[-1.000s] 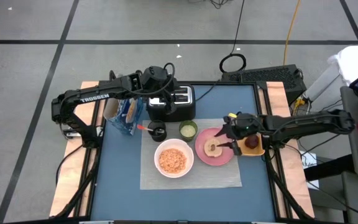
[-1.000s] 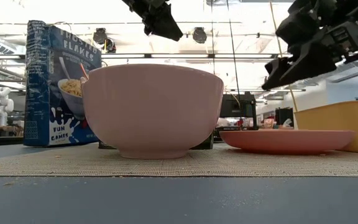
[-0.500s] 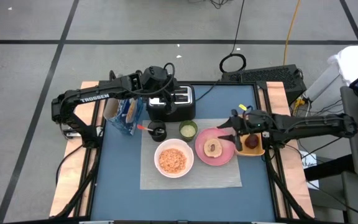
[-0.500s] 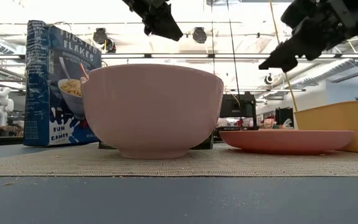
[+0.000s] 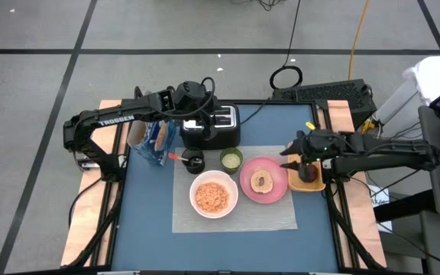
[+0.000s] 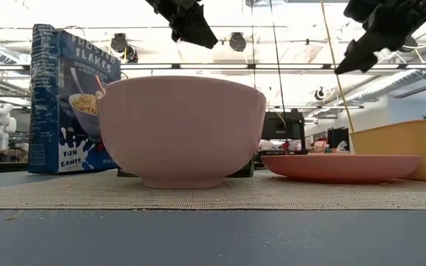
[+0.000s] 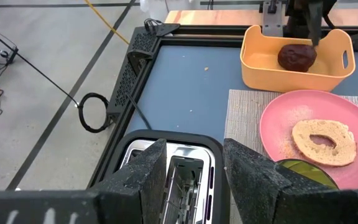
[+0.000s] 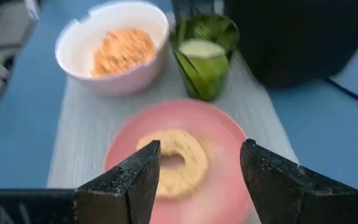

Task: Arrange a breakfast setting
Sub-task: Put the apple on the top right of the gray mat

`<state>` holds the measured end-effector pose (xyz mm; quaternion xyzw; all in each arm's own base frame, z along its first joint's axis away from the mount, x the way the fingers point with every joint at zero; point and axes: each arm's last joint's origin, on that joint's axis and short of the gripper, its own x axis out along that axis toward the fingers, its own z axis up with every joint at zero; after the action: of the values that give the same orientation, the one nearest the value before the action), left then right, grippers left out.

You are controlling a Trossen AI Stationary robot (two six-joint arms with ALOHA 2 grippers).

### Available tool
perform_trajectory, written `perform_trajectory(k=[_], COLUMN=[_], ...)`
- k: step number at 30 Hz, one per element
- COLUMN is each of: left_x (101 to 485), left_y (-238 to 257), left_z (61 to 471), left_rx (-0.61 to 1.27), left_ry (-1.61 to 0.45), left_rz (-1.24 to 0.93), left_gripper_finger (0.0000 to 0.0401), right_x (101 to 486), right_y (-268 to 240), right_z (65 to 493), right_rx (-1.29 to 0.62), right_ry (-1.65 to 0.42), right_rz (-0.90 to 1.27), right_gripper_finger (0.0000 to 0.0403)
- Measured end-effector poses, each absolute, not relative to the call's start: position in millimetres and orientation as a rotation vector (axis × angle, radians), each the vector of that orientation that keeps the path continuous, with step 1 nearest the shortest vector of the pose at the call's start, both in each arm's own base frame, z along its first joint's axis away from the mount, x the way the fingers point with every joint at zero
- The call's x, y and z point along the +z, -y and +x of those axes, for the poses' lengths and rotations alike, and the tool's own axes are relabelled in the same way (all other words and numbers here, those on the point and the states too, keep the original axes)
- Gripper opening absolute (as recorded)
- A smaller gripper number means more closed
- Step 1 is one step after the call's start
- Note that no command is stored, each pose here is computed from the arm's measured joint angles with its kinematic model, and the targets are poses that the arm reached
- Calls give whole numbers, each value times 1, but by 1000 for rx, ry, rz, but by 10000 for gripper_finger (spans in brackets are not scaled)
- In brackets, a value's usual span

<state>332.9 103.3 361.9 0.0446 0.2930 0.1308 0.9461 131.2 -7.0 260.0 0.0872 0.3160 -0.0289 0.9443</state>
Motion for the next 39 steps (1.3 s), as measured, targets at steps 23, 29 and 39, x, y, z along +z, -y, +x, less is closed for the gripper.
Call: perform_trajectory(k=[23,29,39], left_x=[362,362,362], left_y=[-103,-103,-103], left_z=[333,333,333], left_rx=[267,267,268], left_ry=[-597,-597,-596], left_rz=[91,90,88], left_gripper_finger=[166,166,166], right_x=[283,283,283], right_y=[1,1,1], right_z=[95,95,94], right_rx=[-5,-4,10], right_ry=[-963,-962,-963], right_rz=[343,342,308], right_gripper_finger=[210,219,320])
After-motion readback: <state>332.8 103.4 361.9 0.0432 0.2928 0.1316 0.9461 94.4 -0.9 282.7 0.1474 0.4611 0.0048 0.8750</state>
